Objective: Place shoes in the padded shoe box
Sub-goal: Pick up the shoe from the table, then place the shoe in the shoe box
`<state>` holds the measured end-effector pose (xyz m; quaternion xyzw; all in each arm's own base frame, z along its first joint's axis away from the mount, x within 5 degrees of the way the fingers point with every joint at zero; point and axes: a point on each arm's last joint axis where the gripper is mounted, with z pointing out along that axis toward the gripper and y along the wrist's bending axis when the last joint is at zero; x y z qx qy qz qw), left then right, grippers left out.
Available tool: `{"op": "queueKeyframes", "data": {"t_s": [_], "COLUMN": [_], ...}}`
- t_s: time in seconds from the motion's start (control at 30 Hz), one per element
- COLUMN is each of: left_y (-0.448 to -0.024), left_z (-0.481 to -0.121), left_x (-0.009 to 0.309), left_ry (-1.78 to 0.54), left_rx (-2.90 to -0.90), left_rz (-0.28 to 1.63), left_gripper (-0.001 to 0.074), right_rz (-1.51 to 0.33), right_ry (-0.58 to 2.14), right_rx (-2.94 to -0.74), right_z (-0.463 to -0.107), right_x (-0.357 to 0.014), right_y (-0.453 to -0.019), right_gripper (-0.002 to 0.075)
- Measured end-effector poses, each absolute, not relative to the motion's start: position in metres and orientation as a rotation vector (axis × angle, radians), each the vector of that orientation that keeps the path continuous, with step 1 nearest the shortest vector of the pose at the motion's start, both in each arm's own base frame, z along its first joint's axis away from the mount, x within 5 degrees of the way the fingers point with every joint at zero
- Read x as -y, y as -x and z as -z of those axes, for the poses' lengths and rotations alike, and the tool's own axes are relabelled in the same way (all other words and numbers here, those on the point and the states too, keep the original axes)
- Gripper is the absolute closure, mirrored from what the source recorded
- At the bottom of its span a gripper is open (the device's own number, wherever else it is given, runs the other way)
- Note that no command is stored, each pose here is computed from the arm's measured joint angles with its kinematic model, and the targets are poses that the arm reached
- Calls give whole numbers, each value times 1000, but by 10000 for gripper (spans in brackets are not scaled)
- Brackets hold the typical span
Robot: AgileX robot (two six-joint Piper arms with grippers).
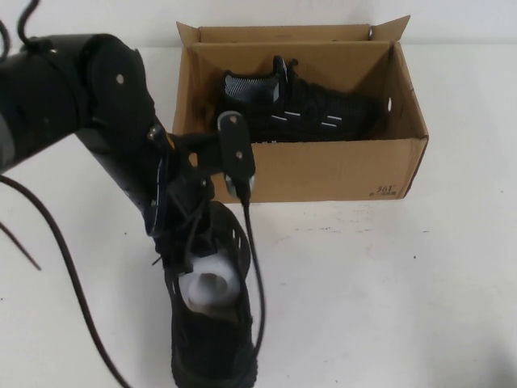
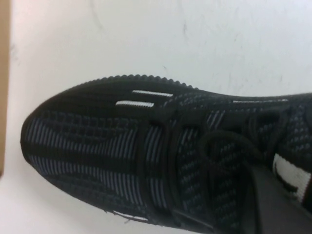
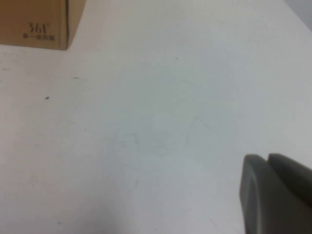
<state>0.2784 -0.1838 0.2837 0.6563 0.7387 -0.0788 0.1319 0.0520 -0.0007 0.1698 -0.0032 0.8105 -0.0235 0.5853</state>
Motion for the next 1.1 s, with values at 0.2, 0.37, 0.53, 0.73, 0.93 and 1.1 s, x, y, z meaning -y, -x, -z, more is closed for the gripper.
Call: {"op": "queueKeyframes", "data": {"t_s": [0.2,0.37,0.53,0.73,0.93,1.1], "left_y": [-273,-272,-277,-285,-299,-321], "left_z": [-296,-305,-326,-361,-400,-423], "left_x": [182,185,190,191,189,198], "left_ry": [-1566,-1115,-715,-506,-363,-292], "left_rx": [-2379,-2604,-2698,-2640,-2532,-2451], "left_rz": [290,420,520,543,486,485], "left_gripper": [722,722,722,722,722,722], "right_rz": [55,55,55,55,55,55], "right_ry": [8,8,8,8,8,8], "right_rx": [-1890,-1890,-1890,-1890,-1890,-1890], "right_z": [-170,-170,-170,-170,-170,-170], "right_x": [1,1,1,1,1,1], "right_y": [-52,-52,-52,-52,-52,-52], "right_gripper": [733,733,733,733,733,734]}}
